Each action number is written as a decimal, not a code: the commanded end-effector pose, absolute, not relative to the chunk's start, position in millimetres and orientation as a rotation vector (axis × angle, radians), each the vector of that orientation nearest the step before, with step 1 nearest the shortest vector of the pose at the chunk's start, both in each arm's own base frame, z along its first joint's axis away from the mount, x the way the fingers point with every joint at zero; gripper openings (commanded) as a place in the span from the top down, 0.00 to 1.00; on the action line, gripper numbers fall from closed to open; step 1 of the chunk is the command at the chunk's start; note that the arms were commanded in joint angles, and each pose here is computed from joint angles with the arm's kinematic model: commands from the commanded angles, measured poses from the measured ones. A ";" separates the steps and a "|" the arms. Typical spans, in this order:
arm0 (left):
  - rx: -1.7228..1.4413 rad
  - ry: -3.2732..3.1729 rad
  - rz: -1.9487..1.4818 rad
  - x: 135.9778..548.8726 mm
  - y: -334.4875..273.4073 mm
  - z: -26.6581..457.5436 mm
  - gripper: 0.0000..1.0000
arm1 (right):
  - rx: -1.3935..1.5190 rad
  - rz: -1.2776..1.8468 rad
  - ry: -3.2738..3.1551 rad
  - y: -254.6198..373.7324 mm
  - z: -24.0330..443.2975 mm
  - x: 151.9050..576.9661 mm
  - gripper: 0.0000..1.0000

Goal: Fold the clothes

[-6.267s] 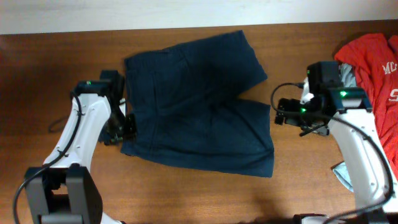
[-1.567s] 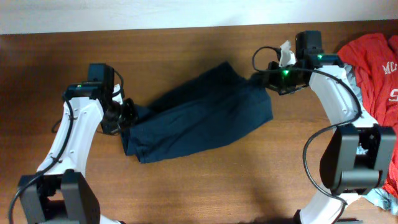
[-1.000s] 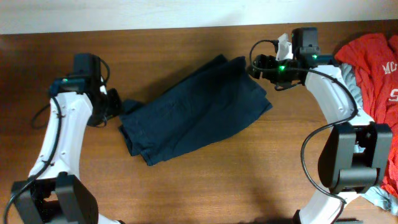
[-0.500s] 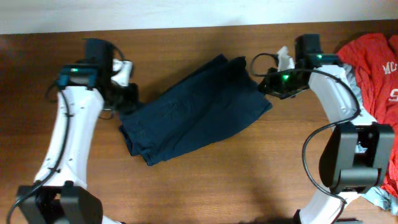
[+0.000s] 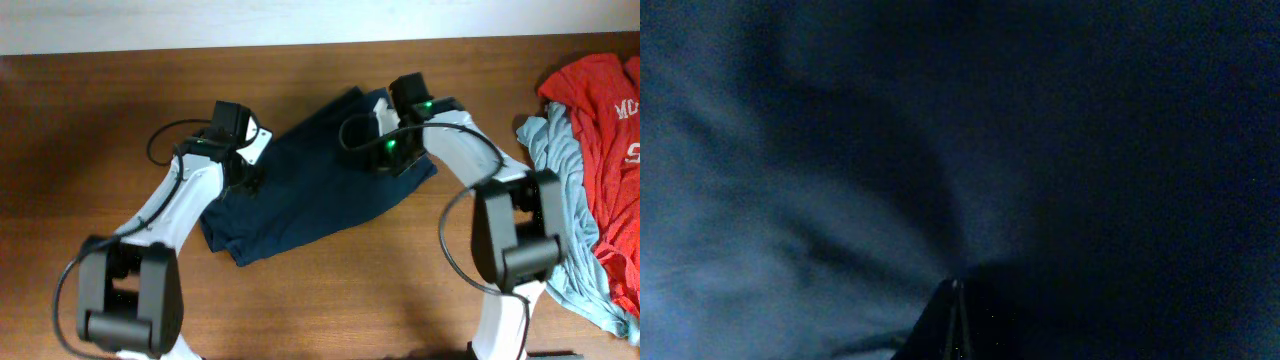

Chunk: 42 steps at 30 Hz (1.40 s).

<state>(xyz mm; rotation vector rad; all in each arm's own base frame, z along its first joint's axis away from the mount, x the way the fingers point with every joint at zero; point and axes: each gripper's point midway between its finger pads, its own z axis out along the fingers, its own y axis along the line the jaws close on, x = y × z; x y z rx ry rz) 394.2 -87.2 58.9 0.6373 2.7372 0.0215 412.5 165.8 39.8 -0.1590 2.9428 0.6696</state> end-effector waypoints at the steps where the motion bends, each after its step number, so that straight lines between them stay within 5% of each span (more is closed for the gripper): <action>1: 0.460 2.834 0.103 397.6 -59.6 23.9 1.00 | -0.136 0.614 3.031 165.9 2.7 405.1 0.96; 11: 0.209 2.877 0.274 405.9 -12.5 17.4 0.99 | -0.076 0.264 3.170 124.4 -21.1 387.1 0.96; 20: 0.149 2.771 0.093 429.3 -32.7 134.4 0.87 | 0.324 0.037 3.405 100.3 -2.3 325.9 0.96; 25: 0.218 2.786 -0.281 402.0 -78.3 171.3 0.86 | 0.114 0.128 3.277 114.9 29.8 343.0 0.96; 30: 0.247 2.899 -0.300 371.6 -93.8 161.3 0.85 | -0.120 0.265 2.941 131.3 102.7 384.1 0.96; 34: 0.338 2.964 -0.310 350.8 -116.6 135.8 0.85 | -0.151 0.300 2.791 134.5 143.0 395.5 0.85; 42: 0.276 3.103 -0.274 307.6 -123.4 57.7 0.85 | -0.235 0.400 2.882 145.6 130.5 375.0 0.84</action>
